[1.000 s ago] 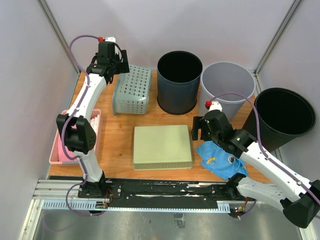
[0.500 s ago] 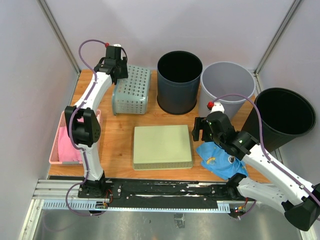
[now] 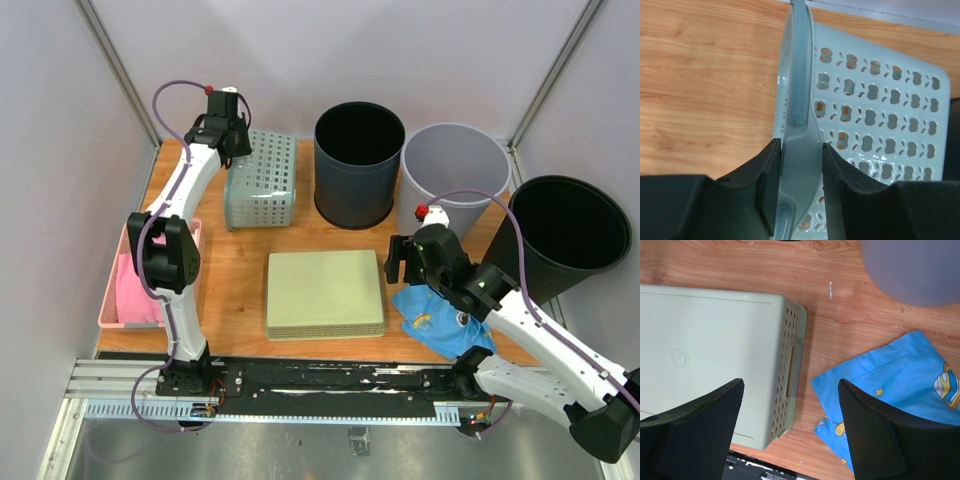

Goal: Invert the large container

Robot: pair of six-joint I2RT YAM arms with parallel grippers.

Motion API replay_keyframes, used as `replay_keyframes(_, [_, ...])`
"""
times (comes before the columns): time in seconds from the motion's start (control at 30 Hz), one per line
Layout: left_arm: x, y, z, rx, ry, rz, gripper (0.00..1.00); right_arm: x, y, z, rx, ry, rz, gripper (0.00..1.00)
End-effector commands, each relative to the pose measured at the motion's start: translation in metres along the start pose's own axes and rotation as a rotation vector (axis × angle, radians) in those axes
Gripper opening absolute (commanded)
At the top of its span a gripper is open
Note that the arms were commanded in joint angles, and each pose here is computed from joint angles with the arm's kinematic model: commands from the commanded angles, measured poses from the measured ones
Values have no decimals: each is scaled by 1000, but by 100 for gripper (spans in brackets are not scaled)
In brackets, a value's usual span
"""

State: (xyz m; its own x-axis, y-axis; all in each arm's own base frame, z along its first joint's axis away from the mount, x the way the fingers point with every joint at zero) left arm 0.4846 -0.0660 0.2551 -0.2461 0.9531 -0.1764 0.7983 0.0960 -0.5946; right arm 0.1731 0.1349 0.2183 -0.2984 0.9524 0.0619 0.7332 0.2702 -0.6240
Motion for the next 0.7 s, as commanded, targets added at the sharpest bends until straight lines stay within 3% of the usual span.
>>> replay_keyframes(0.0, [3,-12,-16,20,-159,176,13,-2,-3,5,-11,6,17,78])
replay_keyframes(0.27, [38,-11,-9,101,-422,427,6,-6,-6,9,-18,6,32,78])
replay_keyframes(0.67, [96,19,28,163,-623,401,9,-10,-8,13,-19,-4,43,78])
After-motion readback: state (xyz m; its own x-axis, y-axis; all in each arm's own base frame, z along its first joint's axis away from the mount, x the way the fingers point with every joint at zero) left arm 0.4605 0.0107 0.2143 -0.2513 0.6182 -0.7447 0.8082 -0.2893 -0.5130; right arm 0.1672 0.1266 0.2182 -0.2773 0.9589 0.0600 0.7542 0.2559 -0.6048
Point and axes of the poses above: each gripper's point midway between its finger pads, its own y axis out along the fingers, its own x axis along the line the jaws close on, z = x × y, the point moved 7 cm from there along -y, back along the fingers, and after that the axes turned 10 degrees about -y, right-handed, at the moved point
